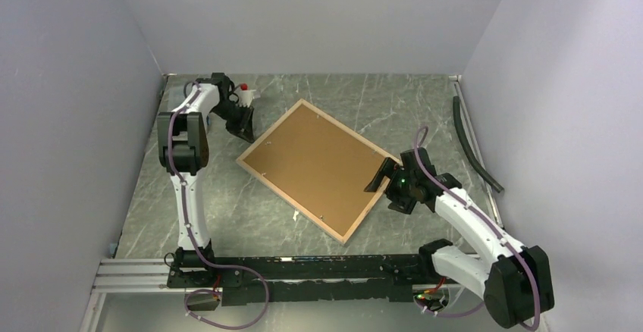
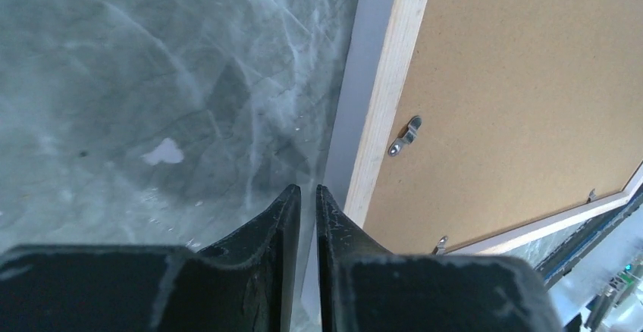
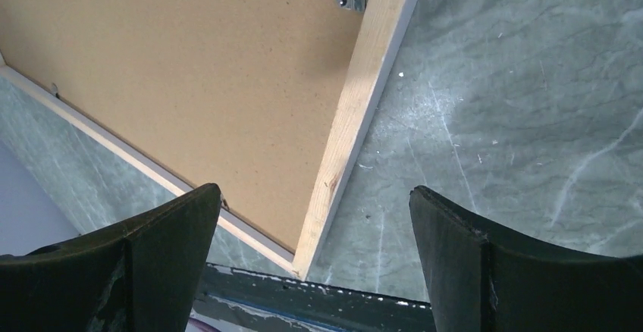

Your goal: Put the photo into the frame

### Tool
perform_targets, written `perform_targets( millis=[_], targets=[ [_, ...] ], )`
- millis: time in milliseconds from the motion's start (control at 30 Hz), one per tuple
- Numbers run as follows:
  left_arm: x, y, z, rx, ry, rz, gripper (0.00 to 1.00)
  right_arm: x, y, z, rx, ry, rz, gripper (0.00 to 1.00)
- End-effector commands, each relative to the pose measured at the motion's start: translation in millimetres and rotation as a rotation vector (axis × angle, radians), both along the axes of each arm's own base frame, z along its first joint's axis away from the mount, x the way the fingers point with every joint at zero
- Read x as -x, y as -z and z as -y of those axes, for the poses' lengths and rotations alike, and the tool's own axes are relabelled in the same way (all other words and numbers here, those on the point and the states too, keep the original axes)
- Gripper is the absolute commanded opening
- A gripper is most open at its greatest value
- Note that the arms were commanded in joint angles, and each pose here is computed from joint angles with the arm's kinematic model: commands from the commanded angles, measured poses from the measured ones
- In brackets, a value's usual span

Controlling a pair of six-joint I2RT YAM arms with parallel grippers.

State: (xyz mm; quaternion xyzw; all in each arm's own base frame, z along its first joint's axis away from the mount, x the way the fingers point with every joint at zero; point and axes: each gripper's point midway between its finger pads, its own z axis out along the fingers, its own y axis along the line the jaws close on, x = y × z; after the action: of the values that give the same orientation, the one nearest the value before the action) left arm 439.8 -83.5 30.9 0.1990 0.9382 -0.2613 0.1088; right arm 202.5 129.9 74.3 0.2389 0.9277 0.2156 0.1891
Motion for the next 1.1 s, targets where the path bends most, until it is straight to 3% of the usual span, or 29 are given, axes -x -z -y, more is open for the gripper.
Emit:
perform_targets(
  millis=[0, 300, 733, 867, 1067],
  targets=[
    [4.8, 7.5, 9.8, 0.030, -0.019, -0.016, 0.19, -10.9, -0.5, -9.7, -0.057, 0.014, 0.020, 1.00],
    [68.3, 12.0, 16.2, 0.094, 0.053, -0.114, 0.14, -62.1, 16.7, 1.2, -0.048, 0.013, 0.055, 1.00],
    [176.3, 17.6, 9.7, 0.100, 0.195, -0.233, 0.13, -150.1, -3.8, 9.6, -0.045, -0.028, 0.131, 1.00],
    [181.2, 8.7, 5.2, 0.080, 0.193, -0.216, 0.13, -170.5, -11.8, 27.4, 0.038, 0.026, 0.149, 1.00],
    [146.9, -31.8, -2.6, 0.122, 0.076, -0.134, 0.17, -179.3, -58.9, 41.8, 0.110, 0.111, 0.247, 1.00]
  ],
)
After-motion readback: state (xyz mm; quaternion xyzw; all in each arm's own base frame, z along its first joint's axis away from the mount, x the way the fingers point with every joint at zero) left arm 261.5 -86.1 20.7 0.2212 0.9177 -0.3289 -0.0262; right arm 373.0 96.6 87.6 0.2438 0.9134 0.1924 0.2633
